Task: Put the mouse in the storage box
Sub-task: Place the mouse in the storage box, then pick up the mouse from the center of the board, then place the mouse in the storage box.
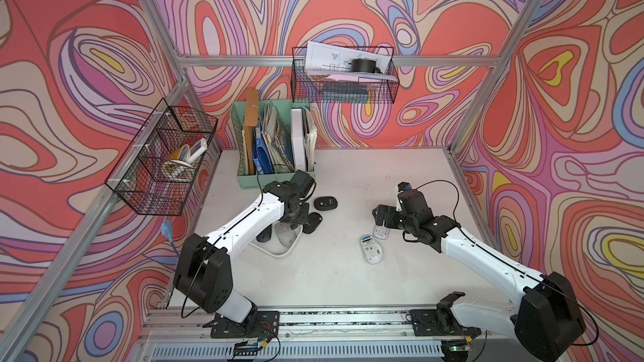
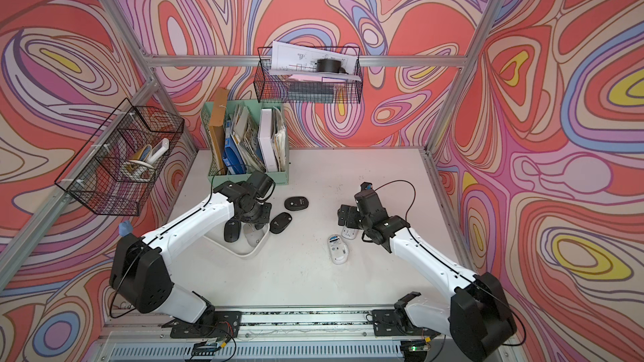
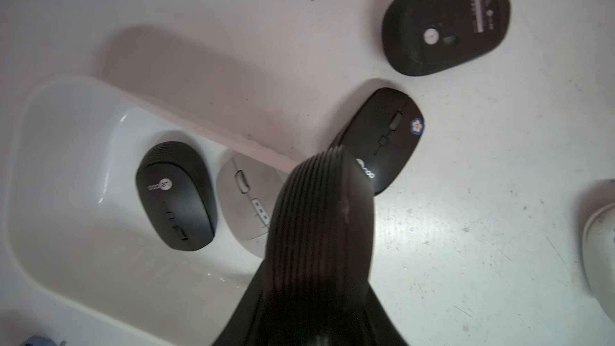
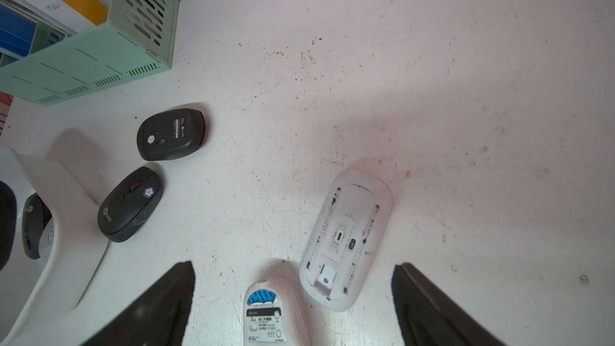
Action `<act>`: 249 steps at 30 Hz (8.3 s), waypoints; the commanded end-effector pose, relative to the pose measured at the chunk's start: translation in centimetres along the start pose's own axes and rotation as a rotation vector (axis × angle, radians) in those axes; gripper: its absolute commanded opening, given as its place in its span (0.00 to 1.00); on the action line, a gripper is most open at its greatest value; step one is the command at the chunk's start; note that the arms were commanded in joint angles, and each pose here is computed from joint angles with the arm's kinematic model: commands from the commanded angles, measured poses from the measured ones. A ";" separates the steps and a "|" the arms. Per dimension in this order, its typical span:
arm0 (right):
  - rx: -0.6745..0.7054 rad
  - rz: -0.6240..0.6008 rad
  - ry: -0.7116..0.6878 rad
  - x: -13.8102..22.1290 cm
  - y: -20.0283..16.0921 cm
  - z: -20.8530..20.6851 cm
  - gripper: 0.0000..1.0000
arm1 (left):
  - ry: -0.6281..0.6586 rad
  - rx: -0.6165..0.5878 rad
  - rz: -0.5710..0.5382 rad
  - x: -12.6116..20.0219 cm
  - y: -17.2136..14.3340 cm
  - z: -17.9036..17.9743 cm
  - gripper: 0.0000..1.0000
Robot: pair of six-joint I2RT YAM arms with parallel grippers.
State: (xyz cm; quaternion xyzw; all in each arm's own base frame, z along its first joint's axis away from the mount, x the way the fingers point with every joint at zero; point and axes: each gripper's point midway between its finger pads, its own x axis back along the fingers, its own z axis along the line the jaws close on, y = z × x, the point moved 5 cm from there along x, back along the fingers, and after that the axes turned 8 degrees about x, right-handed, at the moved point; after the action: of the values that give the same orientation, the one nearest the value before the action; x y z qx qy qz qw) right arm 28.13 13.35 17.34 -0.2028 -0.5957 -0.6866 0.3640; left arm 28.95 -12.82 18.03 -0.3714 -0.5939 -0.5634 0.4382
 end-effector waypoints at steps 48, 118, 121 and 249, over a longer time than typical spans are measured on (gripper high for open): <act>0.016 -0.009 0.011 -0.4 0.0 0.3 0.95 | 0.597 0.295 0.145 -10.5 0.2 11.3 0.51; -0.088 0.319 -0.153 -14.9 -0.1 20.1 0.93 | -0.083 0.502 -0.607 9.9 -2.7 11.5 0.99; -0.095 0.326 -0.163 -15.6 -0.2 20.4 0.93 | -0.080 0.506 -0.610 9.9 -2.8 11.6 0.99; 0.254 0.216 0.097 -4.5 1.3 24.7 0.72 | -0.074 0.605 -0.768 12.8 -4.3 14.1 0.99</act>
State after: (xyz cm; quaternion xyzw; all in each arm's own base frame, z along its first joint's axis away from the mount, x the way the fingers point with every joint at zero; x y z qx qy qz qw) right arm 28.11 40.45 20.67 -0.1565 -0.6332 -0.5643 0.5062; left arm 18.76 0.42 29.10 0.0083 -0.8403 -0.4722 0.2662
